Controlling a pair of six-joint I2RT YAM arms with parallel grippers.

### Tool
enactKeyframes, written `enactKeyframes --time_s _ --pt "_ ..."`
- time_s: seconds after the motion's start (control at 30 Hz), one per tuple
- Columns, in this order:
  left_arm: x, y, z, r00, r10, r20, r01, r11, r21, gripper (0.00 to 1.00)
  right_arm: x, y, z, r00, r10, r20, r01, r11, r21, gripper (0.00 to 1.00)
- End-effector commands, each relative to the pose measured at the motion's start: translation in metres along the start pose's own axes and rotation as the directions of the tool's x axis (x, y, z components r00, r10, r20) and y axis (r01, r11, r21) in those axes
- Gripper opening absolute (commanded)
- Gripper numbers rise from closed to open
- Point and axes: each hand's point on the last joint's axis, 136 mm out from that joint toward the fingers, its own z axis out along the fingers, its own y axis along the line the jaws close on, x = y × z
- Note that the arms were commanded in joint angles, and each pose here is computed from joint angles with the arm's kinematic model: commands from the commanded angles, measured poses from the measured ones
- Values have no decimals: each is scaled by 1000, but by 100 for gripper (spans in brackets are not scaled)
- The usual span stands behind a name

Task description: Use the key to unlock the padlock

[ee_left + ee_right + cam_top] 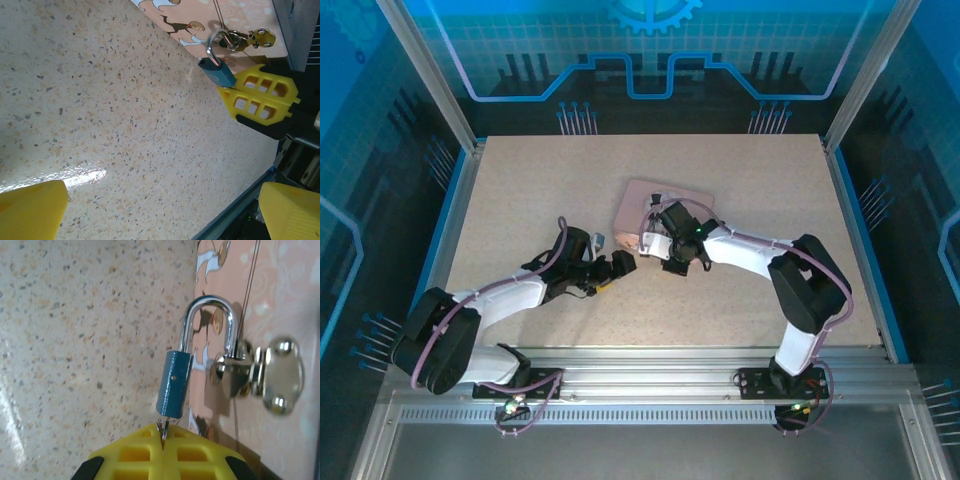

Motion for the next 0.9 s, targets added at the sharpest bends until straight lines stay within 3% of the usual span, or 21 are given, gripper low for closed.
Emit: enactKeyframes --time_s 0.0,0.53,0.87 --pt "0 5 -6 1000 2 16 -2 1000 -14 99 -9 -4 -1 999 -38 39 39 999 -10 0" --pt "-9 2 -25 997 17 75 -15 1000 -26 99 -22 12 -37 990 33 138 -37 999 28 0" --pt "-14 -5 -45 991 72 116 -67 997 -45 99 -21 -7 -100 957 123 263 -171 970 170 0"
